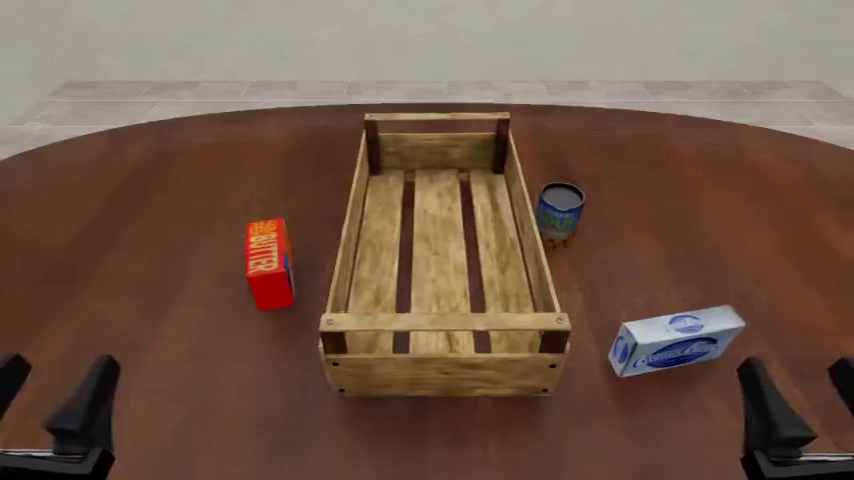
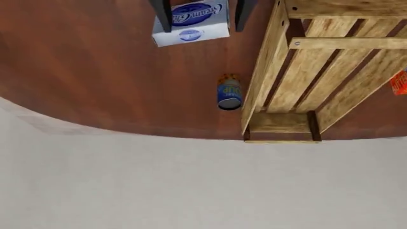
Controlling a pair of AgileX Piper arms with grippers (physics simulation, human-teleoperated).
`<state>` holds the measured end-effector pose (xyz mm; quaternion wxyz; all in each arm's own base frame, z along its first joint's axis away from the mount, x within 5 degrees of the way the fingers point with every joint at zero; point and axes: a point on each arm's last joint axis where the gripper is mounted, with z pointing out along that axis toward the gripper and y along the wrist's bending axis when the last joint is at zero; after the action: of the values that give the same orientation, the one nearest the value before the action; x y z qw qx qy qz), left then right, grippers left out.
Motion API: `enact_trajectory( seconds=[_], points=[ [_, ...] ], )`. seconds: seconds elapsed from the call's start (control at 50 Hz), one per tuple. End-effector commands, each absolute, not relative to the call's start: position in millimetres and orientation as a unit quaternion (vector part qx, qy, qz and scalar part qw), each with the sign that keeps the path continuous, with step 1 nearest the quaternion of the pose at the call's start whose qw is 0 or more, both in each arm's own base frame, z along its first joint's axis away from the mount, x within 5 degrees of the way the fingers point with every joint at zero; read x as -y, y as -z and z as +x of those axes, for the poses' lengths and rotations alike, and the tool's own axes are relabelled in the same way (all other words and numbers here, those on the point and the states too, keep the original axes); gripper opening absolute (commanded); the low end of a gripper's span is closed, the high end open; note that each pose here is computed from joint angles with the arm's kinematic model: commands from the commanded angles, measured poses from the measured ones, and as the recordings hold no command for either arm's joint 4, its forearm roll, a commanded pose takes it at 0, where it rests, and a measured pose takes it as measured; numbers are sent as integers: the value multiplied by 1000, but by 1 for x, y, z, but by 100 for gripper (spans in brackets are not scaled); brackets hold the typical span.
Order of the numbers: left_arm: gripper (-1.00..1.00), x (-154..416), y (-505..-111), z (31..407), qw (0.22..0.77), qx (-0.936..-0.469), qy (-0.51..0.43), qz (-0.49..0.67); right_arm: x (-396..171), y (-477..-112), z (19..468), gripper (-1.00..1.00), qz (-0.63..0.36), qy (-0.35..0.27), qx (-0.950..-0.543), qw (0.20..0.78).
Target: Pick up the cream cheese and put it in the tray.
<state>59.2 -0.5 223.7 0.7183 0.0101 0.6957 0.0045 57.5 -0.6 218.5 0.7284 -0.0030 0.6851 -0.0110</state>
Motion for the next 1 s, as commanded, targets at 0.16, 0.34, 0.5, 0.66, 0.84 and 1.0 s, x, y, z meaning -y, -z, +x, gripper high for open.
enact_trajectory(
  seconds=[0.16, 0.34, 0.5, 0.66, 0.84, 1.0],
  points=[
    [100, 1, -212, 59, 728, -685, 5, 3, 0, -218, 56, 100, -4, 2, -677, 736],
    [100, 1, -213, 60, 727, -686, 9, 5, 0, -219, 57, 100, 1, 1, -679, 734],
    [100, 2, -212, 60, 726, -688, 13, 6, 1, -231, 55, 100, 10, 6, -678, 735],
    [100, 2, -212, 60, 725, -689, 17, 8, 2, -251, 53, 100, 9, 13, -679, 734],
    [100, 2, -211, 60, 722, -691, 18, 10, 2, -263, 62, 100, 5, 17, -692, 722],
    [100, 3, -211, 61, 719, -695, 21, 15, 2, -285, 72, 100, -1, 17, -701, 713]
  ],
)
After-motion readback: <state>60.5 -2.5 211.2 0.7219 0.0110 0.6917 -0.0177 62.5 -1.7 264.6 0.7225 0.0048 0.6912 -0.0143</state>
